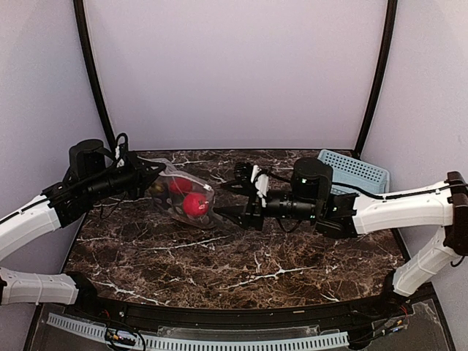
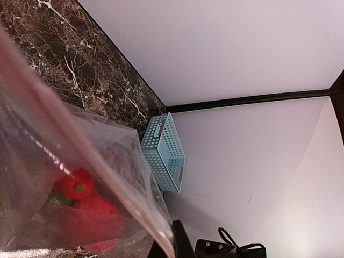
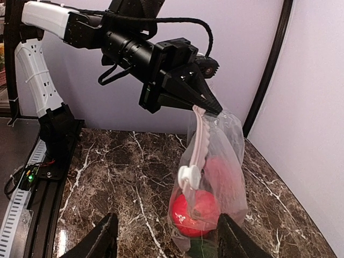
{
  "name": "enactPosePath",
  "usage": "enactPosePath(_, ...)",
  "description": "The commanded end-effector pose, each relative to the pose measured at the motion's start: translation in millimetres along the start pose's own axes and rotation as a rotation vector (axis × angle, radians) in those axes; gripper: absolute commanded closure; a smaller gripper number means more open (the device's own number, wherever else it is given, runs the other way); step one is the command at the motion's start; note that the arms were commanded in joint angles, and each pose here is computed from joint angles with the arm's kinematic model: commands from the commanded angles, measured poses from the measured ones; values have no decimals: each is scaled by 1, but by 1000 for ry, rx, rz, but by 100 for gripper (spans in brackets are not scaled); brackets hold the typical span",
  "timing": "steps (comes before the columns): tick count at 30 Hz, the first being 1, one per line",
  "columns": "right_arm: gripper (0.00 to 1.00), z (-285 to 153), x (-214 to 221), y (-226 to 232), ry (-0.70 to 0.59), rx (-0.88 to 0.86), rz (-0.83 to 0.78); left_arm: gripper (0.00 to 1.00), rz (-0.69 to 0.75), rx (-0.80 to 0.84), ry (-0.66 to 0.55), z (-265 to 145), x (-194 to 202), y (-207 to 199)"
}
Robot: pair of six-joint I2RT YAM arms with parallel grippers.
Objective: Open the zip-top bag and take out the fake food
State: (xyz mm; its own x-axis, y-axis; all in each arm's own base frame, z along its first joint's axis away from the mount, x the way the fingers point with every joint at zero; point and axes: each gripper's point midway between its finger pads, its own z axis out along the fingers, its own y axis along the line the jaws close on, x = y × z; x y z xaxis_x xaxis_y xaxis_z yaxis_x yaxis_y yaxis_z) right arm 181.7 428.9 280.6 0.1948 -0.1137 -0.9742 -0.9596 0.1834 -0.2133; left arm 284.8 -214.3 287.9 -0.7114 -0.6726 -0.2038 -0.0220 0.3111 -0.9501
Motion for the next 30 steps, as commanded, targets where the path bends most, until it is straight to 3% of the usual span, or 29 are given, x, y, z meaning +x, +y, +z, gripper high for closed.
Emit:
enactPosePath(1,42,18,-17,0,-54,32,-40,99,0,80,-17,-4,-3,-23)
enactPosePath(16,65,46,-13,-28,-47,180,-89,99,4,121,-13,-5,-3,-34)
enactPosePath(23,97,47,-9,-33,-43,209,-93,99,14,118,-17,-6,-3,-34)
enactPosePath(27,100,41,-14,-31,-45,200,-91,99,46,125,-26,-5,-4,-33)
enactPosePath(29,100,35,-19,-34,-49,210,-83,92,78,127,-30,-5,-5,-34)
enactPosePath(30,100,31,-21,-36,-52,209,-75,80,89,127,-29,-4,-4,-33)
